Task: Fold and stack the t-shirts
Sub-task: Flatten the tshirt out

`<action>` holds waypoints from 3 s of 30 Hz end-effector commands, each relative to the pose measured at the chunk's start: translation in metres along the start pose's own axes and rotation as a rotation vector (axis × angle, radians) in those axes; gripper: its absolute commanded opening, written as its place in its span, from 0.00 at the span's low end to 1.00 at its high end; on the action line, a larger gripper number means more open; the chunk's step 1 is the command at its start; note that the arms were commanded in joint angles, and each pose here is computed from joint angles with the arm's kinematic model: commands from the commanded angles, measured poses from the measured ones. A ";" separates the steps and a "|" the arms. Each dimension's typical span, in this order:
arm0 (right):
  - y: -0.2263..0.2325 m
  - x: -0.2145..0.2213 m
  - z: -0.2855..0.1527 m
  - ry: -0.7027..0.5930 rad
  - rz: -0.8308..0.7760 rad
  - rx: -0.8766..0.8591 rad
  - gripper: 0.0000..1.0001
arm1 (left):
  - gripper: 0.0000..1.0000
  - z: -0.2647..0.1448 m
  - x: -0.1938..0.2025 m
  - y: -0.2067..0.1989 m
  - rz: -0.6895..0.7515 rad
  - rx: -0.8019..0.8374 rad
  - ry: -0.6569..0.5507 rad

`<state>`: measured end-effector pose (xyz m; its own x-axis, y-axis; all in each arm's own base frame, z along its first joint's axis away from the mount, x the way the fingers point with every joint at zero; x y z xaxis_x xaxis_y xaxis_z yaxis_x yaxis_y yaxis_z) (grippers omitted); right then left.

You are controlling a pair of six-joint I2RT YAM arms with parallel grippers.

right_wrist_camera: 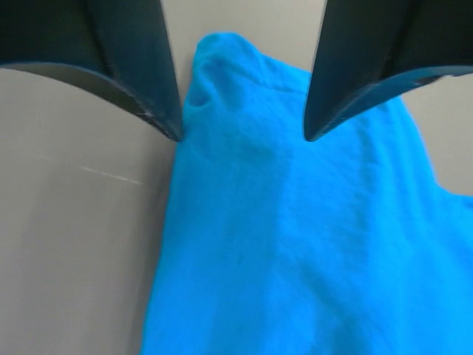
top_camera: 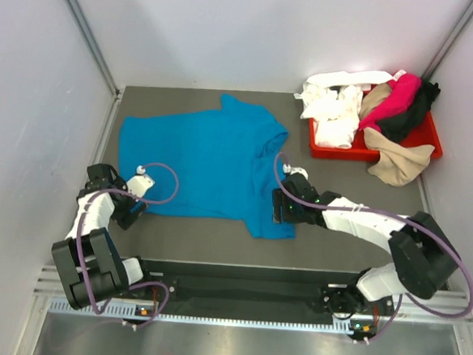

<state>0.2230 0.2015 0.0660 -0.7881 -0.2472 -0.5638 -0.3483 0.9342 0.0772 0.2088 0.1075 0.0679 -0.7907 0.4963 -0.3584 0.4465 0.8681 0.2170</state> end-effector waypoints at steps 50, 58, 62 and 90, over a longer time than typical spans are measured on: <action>-0.013 0.058 -0.052 0.010 0.145 -0.056 0.00 | 0.36 -0.015 0.028 -0.021 0.013 0.089 0.076; -0.020 0.062 -0.052 -0.003 0.159 -0.046 0.00 | 0.46 -0.002 0.041 -0.015 0.004 0.036 0.135; -0.021 0.064 -0.051 -0.006 0.163 -0.049 0.00 | 0.57 -0.011 0.016 -0.003 -0.034 0.033 0.047; -0.025 0.056 -0.096 -0.065 0.224 -0.098 0.00 | 0.00 -0.055 0.014 -0.009 -0.145 0.030 0.029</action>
<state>0.1452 0.1465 0.0805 -0.8285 -0.0727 -0.5552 -0.2446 0.9389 0.2421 0.1650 0.1042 0.0721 -0.8743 0.4092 -0.2609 0.4018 0.9119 0.0837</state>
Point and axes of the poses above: each gripper's point midway between its finger pads, its own z axis out along the fingers, its own y axis along the line the jaws close on, x = y × z, the point moved 3 cm from there along -z, back along the fingers, and after that the axes turned 10 degrees about -z, right-handed, at the moved point
